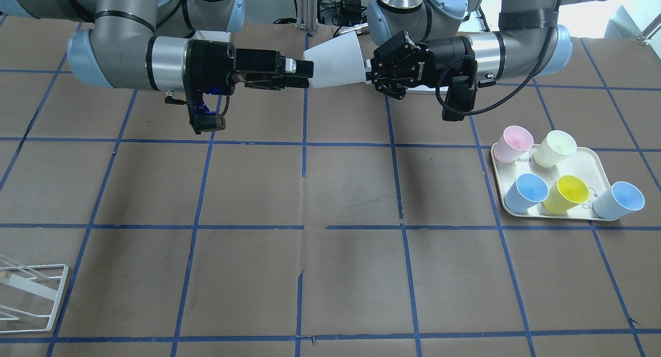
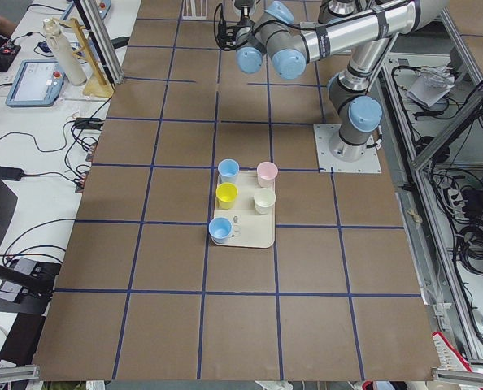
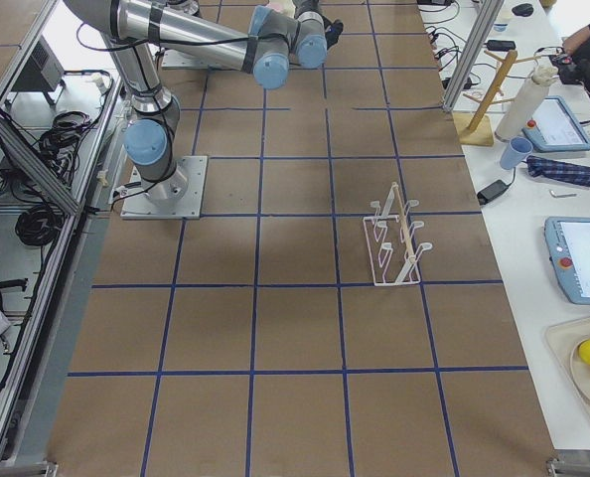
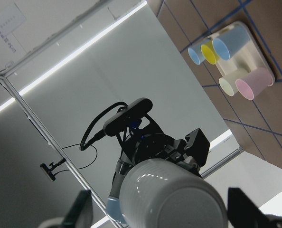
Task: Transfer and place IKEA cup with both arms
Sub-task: 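Carry the white cup toward the tray with the left gripper while the right arm withdraws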
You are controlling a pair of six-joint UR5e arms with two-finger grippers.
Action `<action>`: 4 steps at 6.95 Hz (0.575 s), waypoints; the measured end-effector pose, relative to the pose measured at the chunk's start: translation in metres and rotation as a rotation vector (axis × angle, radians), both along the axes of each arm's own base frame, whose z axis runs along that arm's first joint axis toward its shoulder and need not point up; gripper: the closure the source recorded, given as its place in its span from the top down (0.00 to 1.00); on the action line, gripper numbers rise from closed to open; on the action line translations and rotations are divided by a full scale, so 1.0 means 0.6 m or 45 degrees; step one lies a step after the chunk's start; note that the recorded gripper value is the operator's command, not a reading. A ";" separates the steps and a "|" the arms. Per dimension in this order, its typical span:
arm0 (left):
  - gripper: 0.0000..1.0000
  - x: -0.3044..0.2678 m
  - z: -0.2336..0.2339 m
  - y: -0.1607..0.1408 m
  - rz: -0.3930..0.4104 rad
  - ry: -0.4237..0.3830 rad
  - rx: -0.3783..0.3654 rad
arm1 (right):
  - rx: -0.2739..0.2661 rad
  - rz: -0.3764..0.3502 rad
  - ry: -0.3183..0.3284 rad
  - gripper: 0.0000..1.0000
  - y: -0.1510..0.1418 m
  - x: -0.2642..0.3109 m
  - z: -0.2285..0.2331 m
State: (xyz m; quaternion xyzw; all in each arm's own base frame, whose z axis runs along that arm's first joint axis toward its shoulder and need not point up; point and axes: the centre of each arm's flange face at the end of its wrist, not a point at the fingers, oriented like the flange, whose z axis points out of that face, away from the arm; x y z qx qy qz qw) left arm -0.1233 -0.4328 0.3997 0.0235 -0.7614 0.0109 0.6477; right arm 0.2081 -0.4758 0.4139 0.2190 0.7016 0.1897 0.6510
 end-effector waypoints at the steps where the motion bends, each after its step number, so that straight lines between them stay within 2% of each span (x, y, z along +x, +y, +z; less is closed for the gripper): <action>1: 0.00 0.007 0.002 -0.001 -0.007 -0.016 0.002 | -0.014 -0.065 0.022 1.00 -0.018 -0.046 0.005; 2: 0.00 0.023 0.000 0.000 -0.026 -0.054 0.015 | -0.026 -0.098 0.100 1.00 -0.027 -0.087 0.007; 3: 0.00 0.052 -0.006 0.002 -0.046 -0.111 0.041 | -0.040 -0.077 0.245 1.00 -0.025 -0.109 0.013; 4: 0.00 0.085 -0.012 0.003 -0.068 -0.182 0.059 | -0.045 -0.042 0.428 1.00 -0.017 -0.124 0.032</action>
